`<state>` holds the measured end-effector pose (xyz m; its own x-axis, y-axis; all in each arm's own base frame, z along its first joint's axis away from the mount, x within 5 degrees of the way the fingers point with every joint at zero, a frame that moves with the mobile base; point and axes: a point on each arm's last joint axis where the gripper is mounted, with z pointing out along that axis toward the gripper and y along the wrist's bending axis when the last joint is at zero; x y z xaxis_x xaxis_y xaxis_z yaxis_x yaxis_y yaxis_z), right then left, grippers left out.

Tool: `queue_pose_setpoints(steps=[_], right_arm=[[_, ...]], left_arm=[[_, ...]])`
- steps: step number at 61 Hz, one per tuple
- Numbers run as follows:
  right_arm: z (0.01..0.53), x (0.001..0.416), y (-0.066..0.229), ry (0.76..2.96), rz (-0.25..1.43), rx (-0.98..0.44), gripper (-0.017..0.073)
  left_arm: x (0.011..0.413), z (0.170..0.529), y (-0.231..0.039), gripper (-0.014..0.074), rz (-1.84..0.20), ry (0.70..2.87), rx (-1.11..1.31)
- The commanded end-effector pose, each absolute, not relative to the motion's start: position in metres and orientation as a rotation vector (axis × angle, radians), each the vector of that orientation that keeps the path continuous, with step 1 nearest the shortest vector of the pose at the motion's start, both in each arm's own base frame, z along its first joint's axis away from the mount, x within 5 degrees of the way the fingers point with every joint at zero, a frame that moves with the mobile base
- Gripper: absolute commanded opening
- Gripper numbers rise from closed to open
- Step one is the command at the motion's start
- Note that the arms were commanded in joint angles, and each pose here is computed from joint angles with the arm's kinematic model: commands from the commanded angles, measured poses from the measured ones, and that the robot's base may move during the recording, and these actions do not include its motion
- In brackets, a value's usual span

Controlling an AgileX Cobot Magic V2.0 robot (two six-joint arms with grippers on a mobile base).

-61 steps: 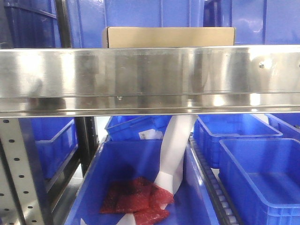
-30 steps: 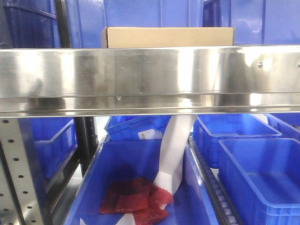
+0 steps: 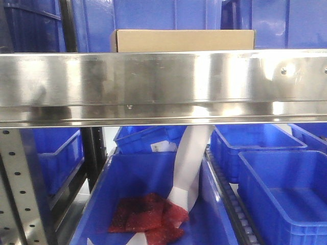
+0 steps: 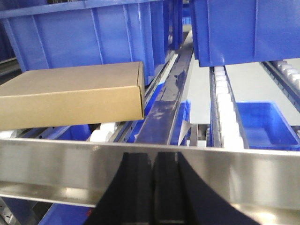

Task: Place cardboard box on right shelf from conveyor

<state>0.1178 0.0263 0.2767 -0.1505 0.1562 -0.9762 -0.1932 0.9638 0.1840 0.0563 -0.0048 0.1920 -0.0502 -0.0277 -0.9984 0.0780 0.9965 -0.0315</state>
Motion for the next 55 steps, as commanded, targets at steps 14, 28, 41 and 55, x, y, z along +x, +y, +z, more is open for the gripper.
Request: queue_pose_setpoints(steps=[14, 28, 41, 55], right_arm=[[0.287, 0.102, 0.022, 1.533, 0.314, -0.029, 0.0052], [0.286, 0.102, 0.022, 1.535, 0.314, -0.029, 0.0052], [0.285, 0.100, 0.022, 1.499, 0.265, -0.080, 0.0052], [0.270, 0.085, 0.010, 1.371, 0.196, -0.009, 0.0052]], left_arm=[[0.056, 0.198, -0.004, -0.0116, -0.088, 1.535, 0.028], [0.056, 0.198, -0.004, -0.0116, -0.088, 1.535, 0.028], [0.056, 0.198, -0.004, -0.0116, -0.088, 1.535, 0.028], [0.056, 0.198, -0.004, -0.0116, -0.088, 1.535, 0.028]])
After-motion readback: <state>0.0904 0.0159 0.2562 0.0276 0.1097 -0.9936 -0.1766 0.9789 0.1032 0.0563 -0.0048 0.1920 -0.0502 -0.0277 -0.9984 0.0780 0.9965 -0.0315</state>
